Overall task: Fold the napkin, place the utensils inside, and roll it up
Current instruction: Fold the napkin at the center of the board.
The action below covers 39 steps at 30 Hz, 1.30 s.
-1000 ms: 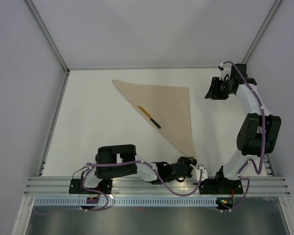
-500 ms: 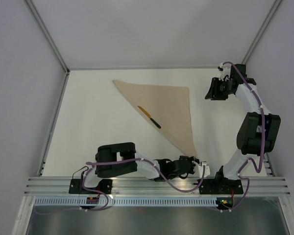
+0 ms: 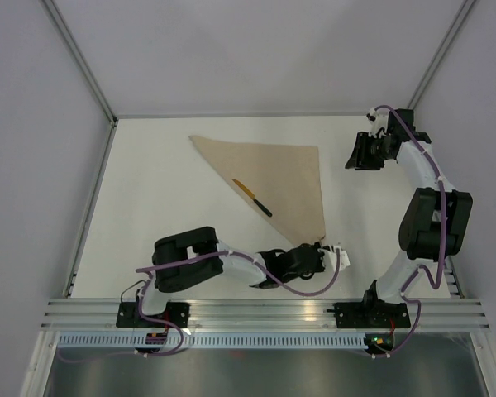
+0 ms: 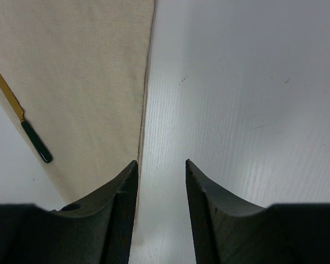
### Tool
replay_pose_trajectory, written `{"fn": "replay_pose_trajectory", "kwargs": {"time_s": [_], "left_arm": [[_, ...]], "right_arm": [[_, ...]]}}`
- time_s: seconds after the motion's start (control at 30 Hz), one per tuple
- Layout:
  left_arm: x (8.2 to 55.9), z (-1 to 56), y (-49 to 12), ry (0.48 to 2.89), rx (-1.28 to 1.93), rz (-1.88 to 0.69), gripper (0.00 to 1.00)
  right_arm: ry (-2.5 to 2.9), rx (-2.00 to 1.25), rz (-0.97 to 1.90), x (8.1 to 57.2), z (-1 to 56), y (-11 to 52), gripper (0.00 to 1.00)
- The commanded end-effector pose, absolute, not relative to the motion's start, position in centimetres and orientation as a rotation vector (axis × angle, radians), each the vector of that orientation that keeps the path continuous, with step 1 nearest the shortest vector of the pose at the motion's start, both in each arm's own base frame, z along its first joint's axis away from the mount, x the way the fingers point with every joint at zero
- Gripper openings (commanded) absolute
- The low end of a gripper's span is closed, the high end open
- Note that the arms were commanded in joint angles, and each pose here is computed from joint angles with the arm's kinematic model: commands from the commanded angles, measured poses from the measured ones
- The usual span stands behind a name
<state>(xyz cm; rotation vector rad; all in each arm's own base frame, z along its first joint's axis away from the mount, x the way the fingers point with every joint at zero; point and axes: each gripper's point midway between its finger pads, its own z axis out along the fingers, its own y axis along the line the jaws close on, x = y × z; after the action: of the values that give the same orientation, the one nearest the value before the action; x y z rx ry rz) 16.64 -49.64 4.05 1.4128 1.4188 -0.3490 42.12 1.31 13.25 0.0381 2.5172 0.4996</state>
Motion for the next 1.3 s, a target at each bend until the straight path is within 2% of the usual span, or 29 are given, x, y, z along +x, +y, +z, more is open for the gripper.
{"fn": "replay_pose_trajectory", "kwargs": {"time_s": [0.0, 0.3, 0.57, 0.87, 1.27], "left_arm": [[21.3, 9.7, -49.1, 1.546, 1.122, -0.511, 0.02], [30.5, 13.6, -43.1, 1.76, 0.687, -0.637, 0.02], [38.0, 12.1, -35.3, 1.918, 0.357, -0.613, 0.02], [41.8, 9.9, -29.4, 2.004, 0.134, -0.649, 0.02], [43.1, 7.7, -26.7, 2.071, 0.016, -0.726, 0.02]], "right_arm": [[2.506, 0.042, 0.515, 42.8, 13.3, 1.2, 0.46], [2.501, 0.039, 0.522, 43.5, 13.6, 1.2, 0.46], [2.522, 0.039, 0.524, 43.4, 13.0, 1.2, 0.46], [2.532, 0.044, 0.521, 43.2, 12.9, 1.1, 0.45], [2.538, 0.006, 0.505, 43.1, 12.7, 1.1, 0.45]]}}
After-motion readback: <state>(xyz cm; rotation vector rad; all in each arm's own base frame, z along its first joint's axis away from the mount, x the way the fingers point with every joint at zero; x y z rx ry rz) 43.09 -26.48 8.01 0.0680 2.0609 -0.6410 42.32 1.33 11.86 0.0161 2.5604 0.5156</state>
